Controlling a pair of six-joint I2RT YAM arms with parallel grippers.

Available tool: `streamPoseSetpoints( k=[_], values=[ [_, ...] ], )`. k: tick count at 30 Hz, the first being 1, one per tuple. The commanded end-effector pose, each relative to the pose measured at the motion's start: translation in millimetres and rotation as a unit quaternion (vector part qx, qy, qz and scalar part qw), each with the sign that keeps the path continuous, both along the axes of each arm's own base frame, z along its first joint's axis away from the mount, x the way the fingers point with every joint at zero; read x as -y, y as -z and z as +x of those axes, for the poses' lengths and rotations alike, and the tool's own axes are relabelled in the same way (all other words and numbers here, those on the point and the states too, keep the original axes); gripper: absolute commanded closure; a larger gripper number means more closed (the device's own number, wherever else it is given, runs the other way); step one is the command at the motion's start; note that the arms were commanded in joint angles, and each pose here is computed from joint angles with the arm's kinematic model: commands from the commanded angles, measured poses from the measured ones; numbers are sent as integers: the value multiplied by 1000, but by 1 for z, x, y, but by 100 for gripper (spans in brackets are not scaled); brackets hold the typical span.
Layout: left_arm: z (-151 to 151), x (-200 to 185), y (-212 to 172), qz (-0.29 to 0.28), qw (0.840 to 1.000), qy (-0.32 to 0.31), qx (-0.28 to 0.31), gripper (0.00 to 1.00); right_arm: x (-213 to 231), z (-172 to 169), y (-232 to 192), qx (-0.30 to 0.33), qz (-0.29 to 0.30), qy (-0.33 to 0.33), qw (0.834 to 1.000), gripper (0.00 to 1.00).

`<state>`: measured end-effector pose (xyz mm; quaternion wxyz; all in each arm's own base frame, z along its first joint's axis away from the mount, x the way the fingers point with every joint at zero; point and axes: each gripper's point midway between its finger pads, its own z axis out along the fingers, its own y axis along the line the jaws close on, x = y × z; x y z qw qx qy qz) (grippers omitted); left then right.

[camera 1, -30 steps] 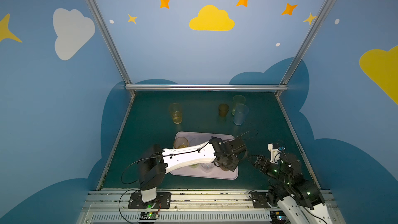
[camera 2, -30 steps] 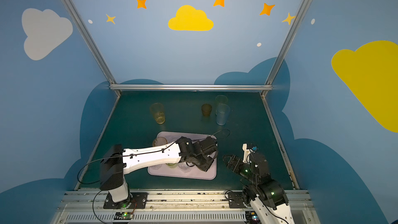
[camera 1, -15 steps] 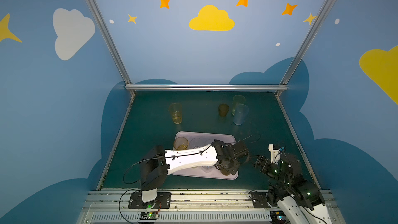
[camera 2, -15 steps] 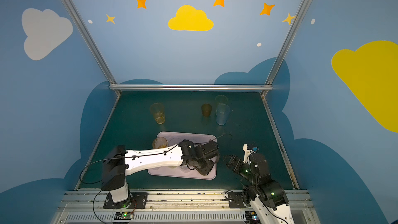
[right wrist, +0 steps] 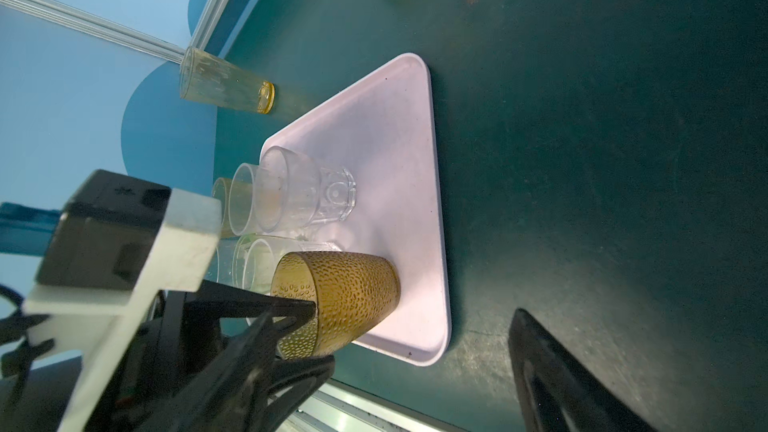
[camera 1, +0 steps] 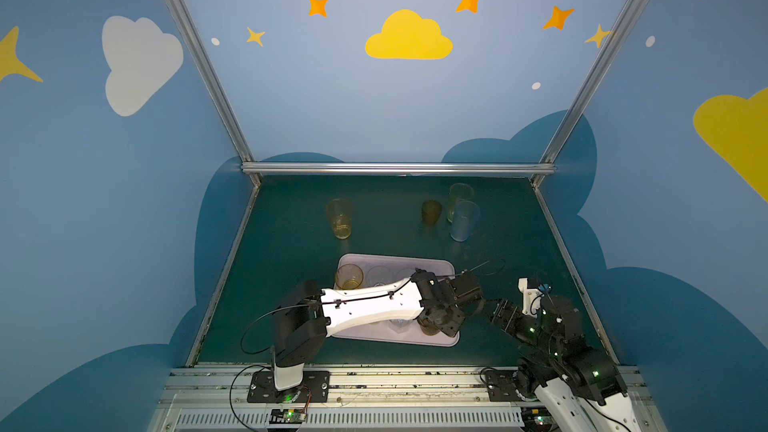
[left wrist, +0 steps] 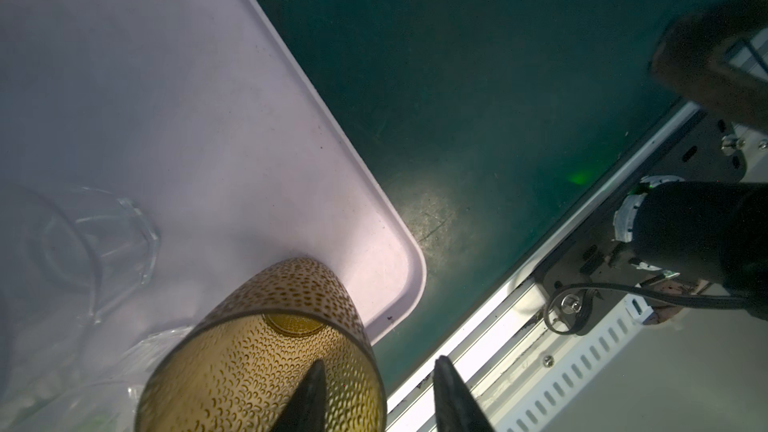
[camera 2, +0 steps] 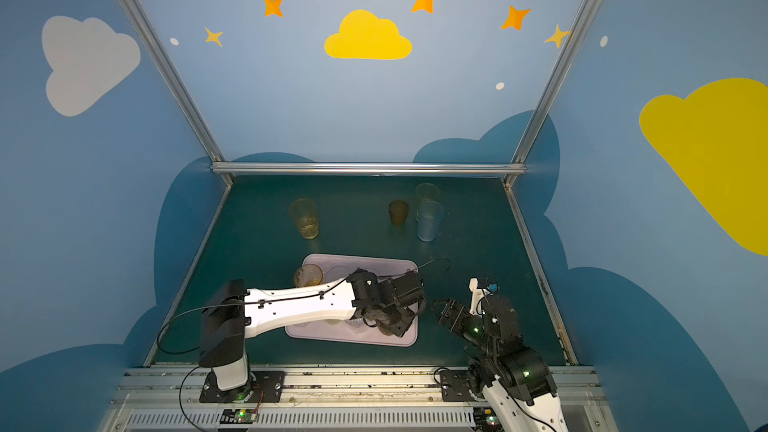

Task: Place the glasses into the tray
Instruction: 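Lower the gold textured glass onto the tray corner and open the left gripper, then raise the left gripper while the right gripper reaches toward another gold textured glass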

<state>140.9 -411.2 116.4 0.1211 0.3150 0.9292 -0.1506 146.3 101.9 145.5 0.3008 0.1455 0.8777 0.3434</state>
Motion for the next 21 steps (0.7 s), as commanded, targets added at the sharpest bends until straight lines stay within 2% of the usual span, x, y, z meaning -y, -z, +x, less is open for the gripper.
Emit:
streamPoseSetpoints(
  k=[1,6,10,11,12,13,17,21],
  values=[
    [4,2,-23,-19,1000,1,20,53,2,0,4,-2,-3,4,1000,13],
    [8,0,-38,-32,999,-2,42,43,1,-1,5,-5,-1,3,1000,14],
    [16,-6,-49,-28,997,-6,71,27,1,-1,4,-5,0,3,1000,14],
    [19,-8,-54,-28,996,-6,82,19,1,-1,4,-5,0,3,1000,14],
    [21,-9,-56,-27,996,-3,91,4,1,-1,5,-6,-1,4,1000,13],
    [24,-11,-60,-26,995,-2,100,0,2,-1,5,-8,-1,5,1000,14],
    [37,-22,-75,-24,989,-15,143,0,2,-1,2,-12,-2,8,1000,14],
    [51,-36,-87,-40,986,-36,156,0,2,1,-3,-15,-6,6,1000,14]
  ],
)
